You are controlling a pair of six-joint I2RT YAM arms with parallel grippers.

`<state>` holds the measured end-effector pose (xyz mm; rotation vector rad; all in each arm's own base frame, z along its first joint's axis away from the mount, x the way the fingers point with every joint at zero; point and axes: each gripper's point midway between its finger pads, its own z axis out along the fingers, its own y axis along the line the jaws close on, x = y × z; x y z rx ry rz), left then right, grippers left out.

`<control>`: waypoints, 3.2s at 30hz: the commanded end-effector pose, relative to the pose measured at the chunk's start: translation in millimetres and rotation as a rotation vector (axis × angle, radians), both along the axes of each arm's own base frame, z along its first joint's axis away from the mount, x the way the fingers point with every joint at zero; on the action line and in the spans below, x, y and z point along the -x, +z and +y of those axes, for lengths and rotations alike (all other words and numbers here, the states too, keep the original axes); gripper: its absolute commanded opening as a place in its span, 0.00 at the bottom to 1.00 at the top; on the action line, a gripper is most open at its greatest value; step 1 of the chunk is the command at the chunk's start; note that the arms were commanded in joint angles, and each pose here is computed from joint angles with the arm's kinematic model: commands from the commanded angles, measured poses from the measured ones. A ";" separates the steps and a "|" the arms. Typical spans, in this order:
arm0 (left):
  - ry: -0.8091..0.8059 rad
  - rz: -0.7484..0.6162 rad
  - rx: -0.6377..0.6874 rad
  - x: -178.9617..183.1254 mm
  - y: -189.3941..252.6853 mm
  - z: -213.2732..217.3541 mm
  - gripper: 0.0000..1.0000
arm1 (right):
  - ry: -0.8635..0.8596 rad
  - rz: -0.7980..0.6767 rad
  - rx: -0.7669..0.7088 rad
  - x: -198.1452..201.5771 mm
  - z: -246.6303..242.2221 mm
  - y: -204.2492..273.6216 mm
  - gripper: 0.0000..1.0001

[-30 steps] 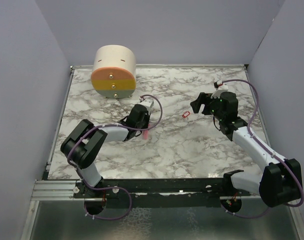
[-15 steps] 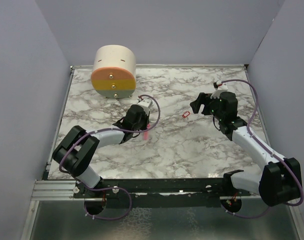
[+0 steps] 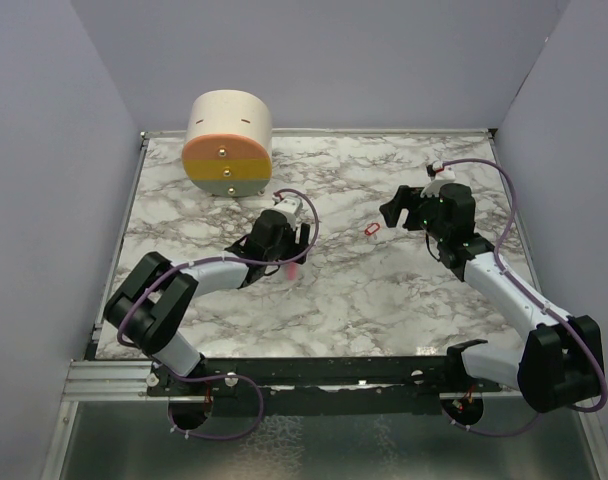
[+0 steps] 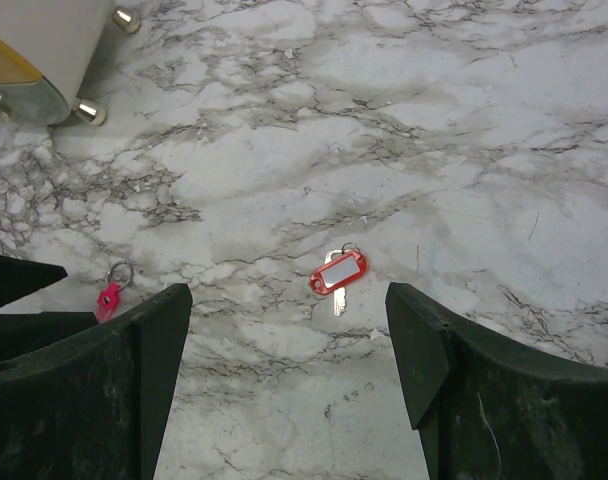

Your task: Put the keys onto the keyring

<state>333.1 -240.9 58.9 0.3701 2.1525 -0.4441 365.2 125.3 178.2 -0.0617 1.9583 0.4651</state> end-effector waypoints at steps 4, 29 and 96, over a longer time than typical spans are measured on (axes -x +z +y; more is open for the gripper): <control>0.043 0.040 -0.020 -0.3 -17.8 4.0 0.74 | 0.027 -0.012 -0.002 0.8 5.1 6.6 0.79; -0.032 0.111 -0.041 12.2 -44.6 -5.9 0.19 | 0.026 -0.008 -0.002 -0.9 5.4 3.7 0.79; -0.686 0.005 0.144 66.3 -2.8 -123.1 0.00 | 0.032 0.019 0.004 -0.8 6.5 -5.4 0.79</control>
